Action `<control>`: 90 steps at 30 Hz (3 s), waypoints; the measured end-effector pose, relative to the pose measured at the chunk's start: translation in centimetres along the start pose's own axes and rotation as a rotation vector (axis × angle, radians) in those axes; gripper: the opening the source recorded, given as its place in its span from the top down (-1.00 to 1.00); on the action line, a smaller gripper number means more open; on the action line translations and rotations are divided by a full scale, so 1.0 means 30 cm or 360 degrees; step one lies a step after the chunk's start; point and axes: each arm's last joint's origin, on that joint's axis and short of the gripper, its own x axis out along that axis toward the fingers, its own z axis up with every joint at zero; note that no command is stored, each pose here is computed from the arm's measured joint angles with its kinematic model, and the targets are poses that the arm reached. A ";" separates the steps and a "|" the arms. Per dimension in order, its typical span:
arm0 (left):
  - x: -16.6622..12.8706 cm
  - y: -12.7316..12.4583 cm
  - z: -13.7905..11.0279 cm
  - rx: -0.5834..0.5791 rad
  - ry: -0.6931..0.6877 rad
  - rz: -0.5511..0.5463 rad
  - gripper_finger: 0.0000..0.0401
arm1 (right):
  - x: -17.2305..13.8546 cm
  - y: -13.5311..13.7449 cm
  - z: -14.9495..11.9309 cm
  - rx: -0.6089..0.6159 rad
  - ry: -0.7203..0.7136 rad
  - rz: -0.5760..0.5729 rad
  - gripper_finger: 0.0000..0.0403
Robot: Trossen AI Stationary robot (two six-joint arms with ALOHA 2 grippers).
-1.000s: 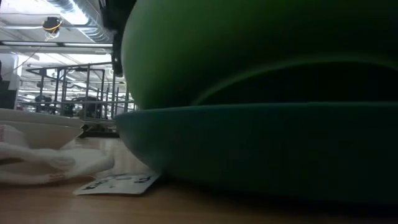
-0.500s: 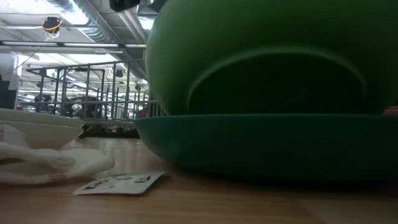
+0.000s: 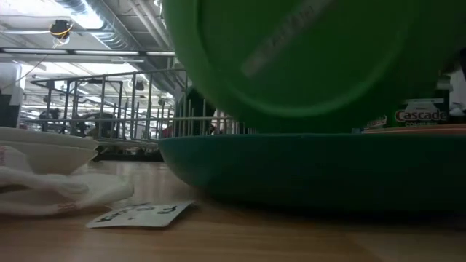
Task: Sort dishes
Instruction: Put the green plate in the dish rack
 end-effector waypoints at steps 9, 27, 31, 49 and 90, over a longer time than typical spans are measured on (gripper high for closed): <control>-0.008 0.001 0.003 0.0038 -0.0033 0.0030 0.56 | -0.108 0.031 0.166 0.0022 -0.0208 0.0066 0.95; -0.313 0.097 0.104 0.0061 -0.0594 0.0240 0.56 | -0.463 -0.225 0.481 0.0152 -0.0542 -0.0395 0.96; -0.348 0.113 0.112 0.0087 -0.0653 0.0288 0.56 | -0.527 -0.334 0.516 0.0212 -0.0621 -0.0528 0.96; -0.347 0.127 0.106 0.0211 -0.0668 0.0518 0.56 | -0.787 -0.782 0.549 0.0733 -0.1165 -0.0749 0.96; -0.351 0.132 0.108 0.0385 -0.0669 0.0647 0.56 | -0.514 -1.357 0.287 0.1151 -0.2671 -0.0099 0.97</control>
